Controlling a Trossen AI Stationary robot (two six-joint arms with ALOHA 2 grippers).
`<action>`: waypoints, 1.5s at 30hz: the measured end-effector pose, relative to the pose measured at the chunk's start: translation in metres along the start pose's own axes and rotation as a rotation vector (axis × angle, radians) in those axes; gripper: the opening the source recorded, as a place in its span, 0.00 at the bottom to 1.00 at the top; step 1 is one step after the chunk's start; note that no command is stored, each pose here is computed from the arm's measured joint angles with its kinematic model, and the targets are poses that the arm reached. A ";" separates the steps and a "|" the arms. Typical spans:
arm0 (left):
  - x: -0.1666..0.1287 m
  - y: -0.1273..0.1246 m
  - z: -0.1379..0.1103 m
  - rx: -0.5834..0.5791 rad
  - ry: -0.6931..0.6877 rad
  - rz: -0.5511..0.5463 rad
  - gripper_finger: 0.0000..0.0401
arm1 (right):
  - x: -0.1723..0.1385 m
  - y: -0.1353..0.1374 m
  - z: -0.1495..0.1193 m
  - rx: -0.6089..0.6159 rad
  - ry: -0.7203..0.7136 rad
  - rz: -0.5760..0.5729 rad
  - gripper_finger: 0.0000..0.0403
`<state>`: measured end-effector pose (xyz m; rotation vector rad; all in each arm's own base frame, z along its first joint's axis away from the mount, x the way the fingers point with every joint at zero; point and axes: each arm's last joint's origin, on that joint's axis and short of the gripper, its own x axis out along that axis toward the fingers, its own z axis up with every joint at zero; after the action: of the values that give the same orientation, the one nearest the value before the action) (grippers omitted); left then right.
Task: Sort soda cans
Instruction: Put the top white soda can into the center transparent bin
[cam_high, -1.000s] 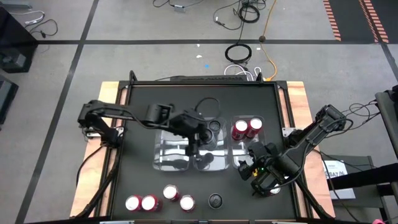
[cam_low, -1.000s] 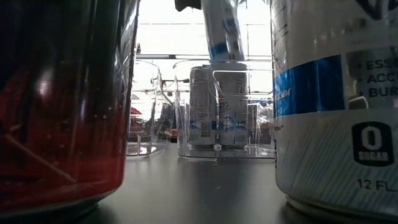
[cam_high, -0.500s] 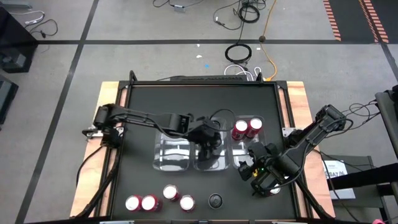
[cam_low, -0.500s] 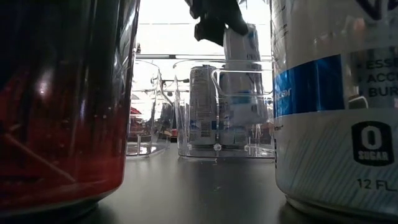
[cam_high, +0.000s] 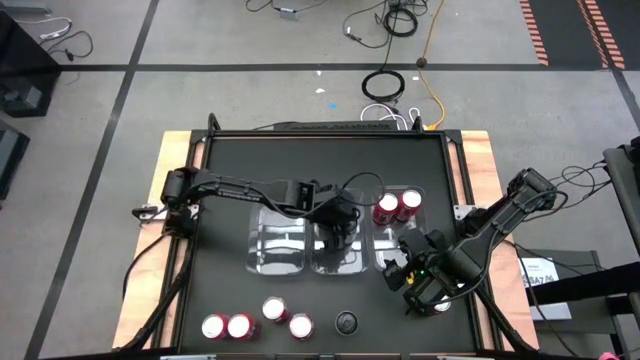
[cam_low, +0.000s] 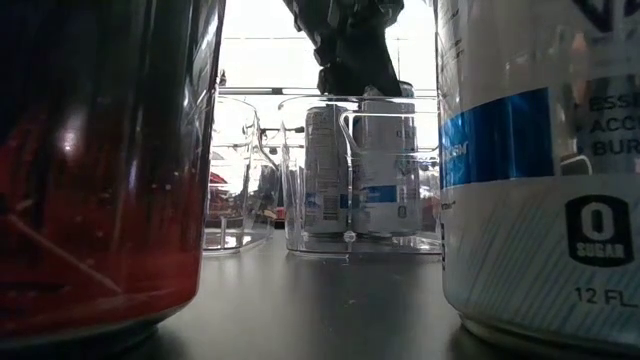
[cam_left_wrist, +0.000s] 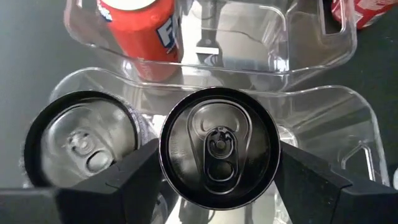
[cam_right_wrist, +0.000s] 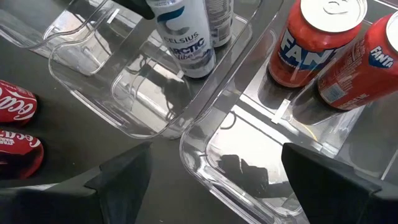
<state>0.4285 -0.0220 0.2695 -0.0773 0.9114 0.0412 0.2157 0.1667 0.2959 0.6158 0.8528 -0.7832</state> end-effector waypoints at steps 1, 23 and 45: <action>0.001 0.000 0.000 0.000 0.001 -0.004 0.69 | 0.000 0.000 0.000 0.000 0.000 0.000 0.86; 0.004 0.002 0.000 -0.001 0.002 -0.007 0.74 | 0.000 0.000 0.000 -0.008 0.000 -0.001 0.86; 0.004 0.003 -0.001 -0.028 0.017 -0.020 0.74 | 0.000 0.000 0.000 -0.010 -0.002 -0.004 0.86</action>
<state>0.4296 -0.0195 0.2658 -0.1132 0.9266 0.0350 0.2154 0.1663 0.2959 0.6044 0.8560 -0.7825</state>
